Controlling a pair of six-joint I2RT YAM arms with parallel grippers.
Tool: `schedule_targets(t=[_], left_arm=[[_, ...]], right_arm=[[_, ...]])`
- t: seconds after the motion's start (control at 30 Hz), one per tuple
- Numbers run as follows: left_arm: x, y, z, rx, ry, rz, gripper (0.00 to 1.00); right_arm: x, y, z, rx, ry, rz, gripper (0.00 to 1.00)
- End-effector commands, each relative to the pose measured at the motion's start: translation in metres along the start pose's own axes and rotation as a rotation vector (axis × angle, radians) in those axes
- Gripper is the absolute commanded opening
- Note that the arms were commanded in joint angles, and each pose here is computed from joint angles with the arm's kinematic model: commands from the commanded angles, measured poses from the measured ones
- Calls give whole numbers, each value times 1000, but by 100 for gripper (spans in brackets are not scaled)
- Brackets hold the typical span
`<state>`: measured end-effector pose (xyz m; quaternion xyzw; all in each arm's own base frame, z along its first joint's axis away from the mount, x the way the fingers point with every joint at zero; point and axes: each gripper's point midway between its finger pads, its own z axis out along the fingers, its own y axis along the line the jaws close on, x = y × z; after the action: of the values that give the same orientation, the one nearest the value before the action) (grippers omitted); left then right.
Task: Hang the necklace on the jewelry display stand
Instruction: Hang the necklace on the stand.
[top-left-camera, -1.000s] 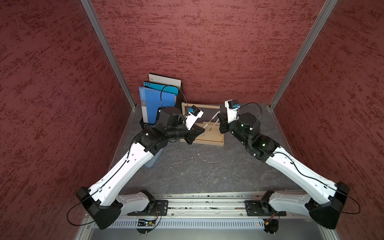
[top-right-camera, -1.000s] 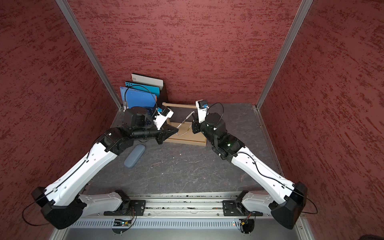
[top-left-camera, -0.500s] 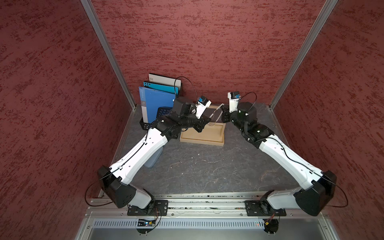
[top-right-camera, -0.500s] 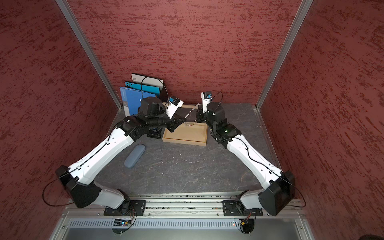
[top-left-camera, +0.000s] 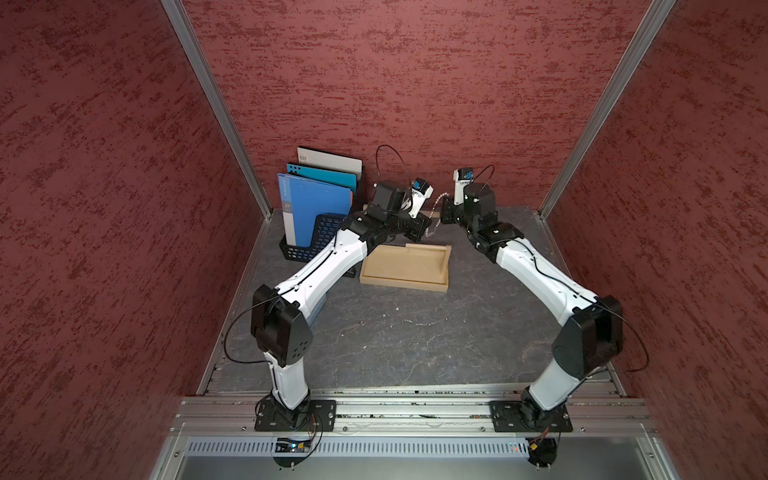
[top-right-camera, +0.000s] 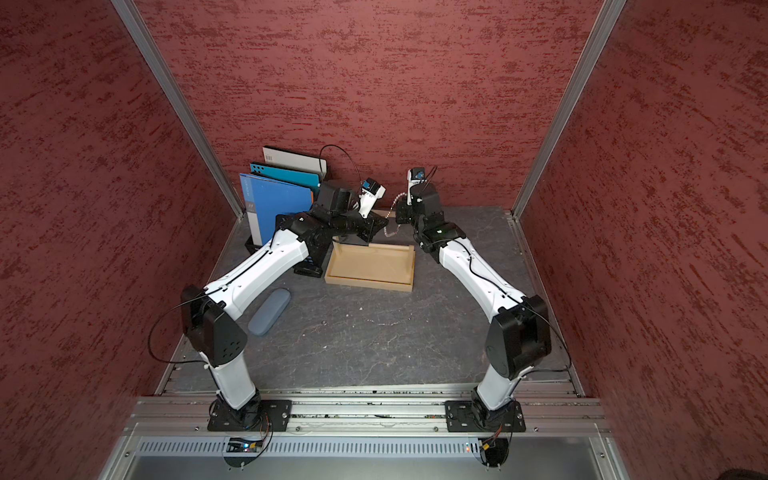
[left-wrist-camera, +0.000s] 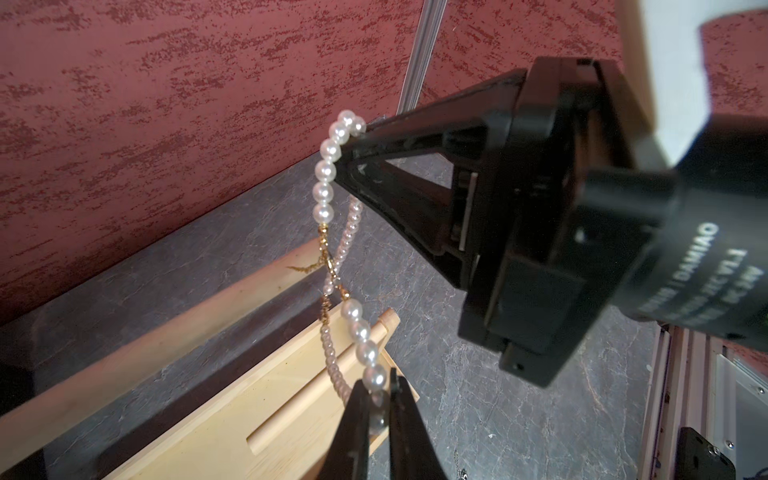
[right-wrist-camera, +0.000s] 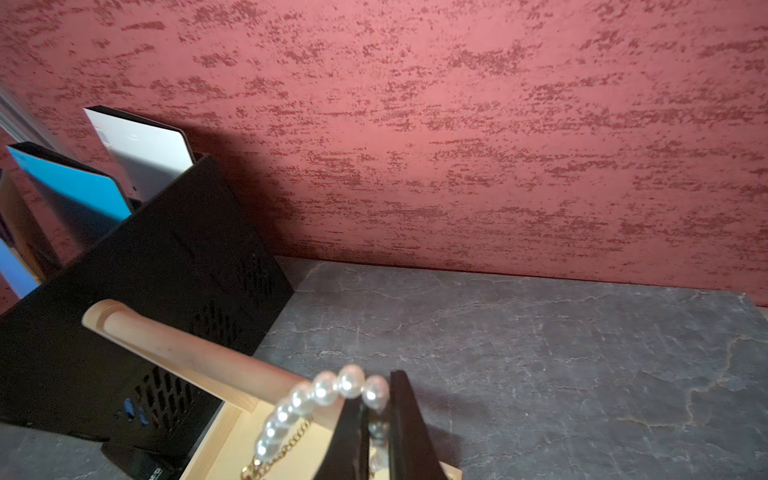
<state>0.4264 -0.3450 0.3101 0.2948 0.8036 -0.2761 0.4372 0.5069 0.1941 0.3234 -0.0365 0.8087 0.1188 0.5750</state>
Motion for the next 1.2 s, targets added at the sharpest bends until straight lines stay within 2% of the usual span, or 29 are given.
schedule_targets(t=[0.0, 0.23, 0.43, 0.6, 0.8, 0.97, 1.17], left_arm=[[-21, 10, 5, -26, -59, -19, 12], [-22, 31, 17, -48, -64, -75, 12], [-15, 49, 10, -96, -54, -90, 12], [-5, 68, -8, -154, -43, -92, 12], [11, 98, -37, -234, -36, -128, 12], [21, 122, -59, -279, -31, -170, 13], [32, 140, -69, -318, -17, -184, 13]], right_arm=[[-21, -2, 9, 9, -58, 15, 0], [-15, -4, 38, 11, -42, 24, 0], [-11, 18, 55, -100, -15, 38, 0], [-8, 48, 67, -217, 17, 68, 0], [-1, 93, 80, -264, 67, -37, 0], [7, 110, 95, -304, 97, -26, 0], [20, 128, 108, -382, 134, -46, 0]])
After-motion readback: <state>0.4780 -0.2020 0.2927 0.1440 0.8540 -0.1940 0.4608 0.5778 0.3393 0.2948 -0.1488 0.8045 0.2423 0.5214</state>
